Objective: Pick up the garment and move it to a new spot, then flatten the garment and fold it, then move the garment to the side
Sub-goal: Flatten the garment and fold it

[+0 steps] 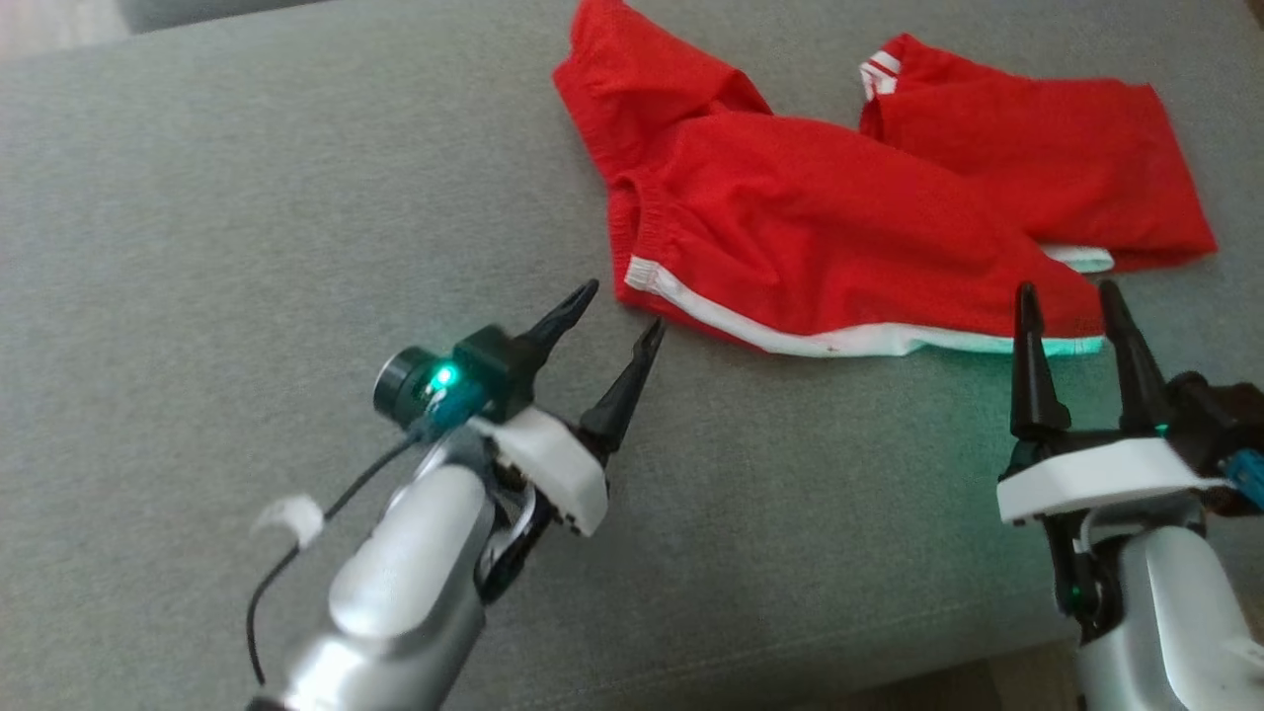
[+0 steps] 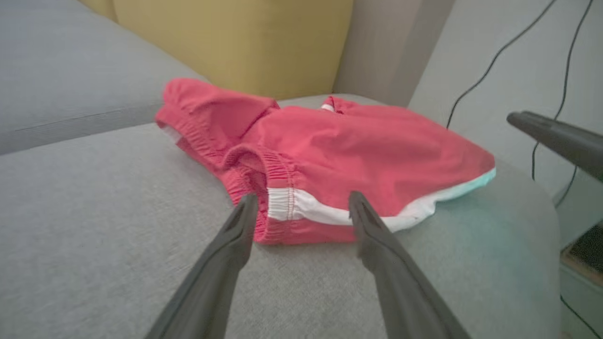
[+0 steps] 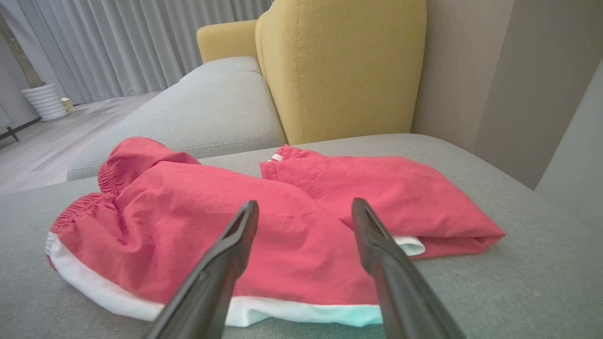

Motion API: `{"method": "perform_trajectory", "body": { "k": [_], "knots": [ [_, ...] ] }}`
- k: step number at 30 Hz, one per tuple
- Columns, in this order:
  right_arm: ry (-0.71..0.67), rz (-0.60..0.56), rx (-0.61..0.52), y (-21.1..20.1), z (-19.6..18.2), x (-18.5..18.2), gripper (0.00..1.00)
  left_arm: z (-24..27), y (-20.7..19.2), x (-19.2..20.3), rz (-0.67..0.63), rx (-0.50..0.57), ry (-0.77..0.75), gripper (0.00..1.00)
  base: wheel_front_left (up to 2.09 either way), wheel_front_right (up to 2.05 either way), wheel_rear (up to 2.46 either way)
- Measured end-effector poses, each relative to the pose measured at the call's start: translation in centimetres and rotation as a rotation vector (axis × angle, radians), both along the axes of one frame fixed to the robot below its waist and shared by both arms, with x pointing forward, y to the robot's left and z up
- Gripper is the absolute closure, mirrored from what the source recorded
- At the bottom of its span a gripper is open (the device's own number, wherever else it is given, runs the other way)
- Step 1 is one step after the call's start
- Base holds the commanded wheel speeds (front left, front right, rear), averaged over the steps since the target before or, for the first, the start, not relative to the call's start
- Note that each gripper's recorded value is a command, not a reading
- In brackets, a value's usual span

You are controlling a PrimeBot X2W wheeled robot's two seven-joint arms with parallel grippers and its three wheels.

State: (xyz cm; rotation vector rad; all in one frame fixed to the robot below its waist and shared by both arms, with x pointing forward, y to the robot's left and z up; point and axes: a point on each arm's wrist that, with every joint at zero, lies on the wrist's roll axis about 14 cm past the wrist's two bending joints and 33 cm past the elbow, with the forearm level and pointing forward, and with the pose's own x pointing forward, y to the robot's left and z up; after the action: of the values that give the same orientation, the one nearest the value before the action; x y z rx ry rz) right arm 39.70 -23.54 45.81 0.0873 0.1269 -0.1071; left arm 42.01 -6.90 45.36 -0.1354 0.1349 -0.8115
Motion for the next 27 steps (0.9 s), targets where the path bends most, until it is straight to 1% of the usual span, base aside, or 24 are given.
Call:
{"method": "perform_trajectory", "body": {
  "k": [4,12,20,21,22,23,24,27],
  "knots": [
    [0.004,-0.014,-0.002,-0.5,-0.2,0.0,0.00,-1.6,-1.1,1.0,-0.049,0.066,0.016,0.00,0.00,0.00,0.00],
    [0.022,-0.041,-0.005,-1.4,-0.8,-0.6,0.00,-3.7,-1.9,2.0,-0.079,0.118,0.068,0.00,0.00,0.00,0.00],
    [0.030,-0.041,-0.003,-1.4,-1.0,-0.9,0.00,-4.2,-1.8,2.1,-0.066,0.103,0.118,0.00,0.00,0.00,0.00],
    [0.032,-0.039,-0.002,-1.3,-1.1,-0.9,0.00,-4.2,-1.9,2.0,-0.066,0.095,0.126,0.06,0.00,0.00,0.00],
    [0.033,-0.036,-0.001,-1.2,-1.1,-0.8,0.00,-4.2,-2.0,1.9,-0.068,0.086,0.133,0.42,0.00,0.00,0.00],
    [0.033,-0.033,-0.001,-1.1,-1.2,-0.8,0.00,-4.1,-2.2,1.7,-0.073,0.077,0.139,0.67,0.00,0.00,0.00],
    [0.034,-0.031,0.000,-1.0,-1.2,-0.7,0.00,-4.1,-2.4,1.5,-0.082,0.071,0.143,1.00,0.00,0.00,0.00],
    [0.038,-0.026,0.002,-0.8,-1.4,-0.6,0.00,-3.9,-2.8,1.1,-0.101,0.066,0.137,1.00,0.00,0.00,0.00]
  ]
}}
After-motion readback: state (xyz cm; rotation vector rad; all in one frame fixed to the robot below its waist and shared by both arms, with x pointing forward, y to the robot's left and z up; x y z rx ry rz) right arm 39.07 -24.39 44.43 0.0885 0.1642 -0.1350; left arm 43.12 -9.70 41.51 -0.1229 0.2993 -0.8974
